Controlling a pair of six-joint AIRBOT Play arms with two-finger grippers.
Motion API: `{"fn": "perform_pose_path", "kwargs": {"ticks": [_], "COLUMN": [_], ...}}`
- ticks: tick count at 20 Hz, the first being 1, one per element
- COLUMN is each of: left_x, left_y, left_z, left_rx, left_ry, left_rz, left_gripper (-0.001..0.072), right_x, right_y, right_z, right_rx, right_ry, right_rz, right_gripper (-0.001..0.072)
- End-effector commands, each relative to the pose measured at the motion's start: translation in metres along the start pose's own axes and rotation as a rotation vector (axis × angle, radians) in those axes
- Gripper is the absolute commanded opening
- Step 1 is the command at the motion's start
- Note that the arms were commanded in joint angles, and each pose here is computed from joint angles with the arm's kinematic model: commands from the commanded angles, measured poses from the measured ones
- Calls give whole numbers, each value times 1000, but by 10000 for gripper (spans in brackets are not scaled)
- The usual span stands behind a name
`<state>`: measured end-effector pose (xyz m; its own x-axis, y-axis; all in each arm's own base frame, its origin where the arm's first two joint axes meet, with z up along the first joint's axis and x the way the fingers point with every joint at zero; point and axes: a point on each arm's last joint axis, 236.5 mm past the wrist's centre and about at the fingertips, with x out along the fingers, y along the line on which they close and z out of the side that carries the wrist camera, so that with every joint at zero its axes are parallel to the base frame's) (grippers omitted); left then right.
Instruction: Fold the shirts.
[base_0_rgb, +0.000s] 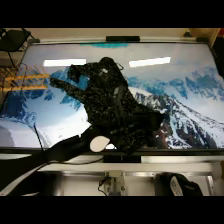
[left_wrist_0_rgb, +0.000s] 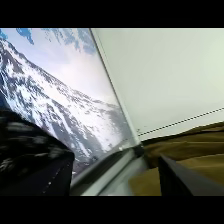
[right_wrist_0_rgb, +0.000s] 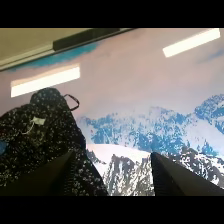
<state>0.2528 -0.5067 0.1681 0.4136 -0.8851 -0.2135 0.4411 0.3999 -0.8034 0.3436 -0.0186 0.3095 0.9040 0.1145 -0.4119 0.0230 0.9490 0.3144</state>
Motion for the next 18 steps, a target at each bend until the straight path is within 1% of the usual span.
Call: {"fn": "perform_pose_path", "kwargs": {"ticks": [1, 2, 5, 7, 9, 11, 14, 18], "left_x": [-24, -47, -127, -181, -225, -258, -276, -254], "left_y": [41, 66, 148, 213, 275, 324, 367, 404], "left_z": [33, 63, 158, 192, 190, 174, 160, 138], "left_rx": [173, 190, 98, 48, -33, -173, -281, -321], "left_ry": [110, 121, 27, 4, 70, 135, 140, 176], "left_rz": [102, 157, 342, 491, 638, 743, 800, 819], "left_gripper": [621, 621, 621, 621, 620, 614, 615, 615], "right_x": [7, 16, 47, 73, 104, 141, 198, 243], "right_y": [-10, -13, -15, -12, 1, 25, 49, 55], "right_z": [-21, -38, -95, -125, -155, -182, -217, -265], "right_rx": [5, 4, 54, 83, 69, 40, 79, 118], "right_ry": [97, 179, 455, 576, 675, 732, 750, 804], "right_rz": [-20, -10, 66, 107, 146, 192, 196, 170], "right_gripper": [650, 689, 688, 689, 689, 688, 688, 688]}}
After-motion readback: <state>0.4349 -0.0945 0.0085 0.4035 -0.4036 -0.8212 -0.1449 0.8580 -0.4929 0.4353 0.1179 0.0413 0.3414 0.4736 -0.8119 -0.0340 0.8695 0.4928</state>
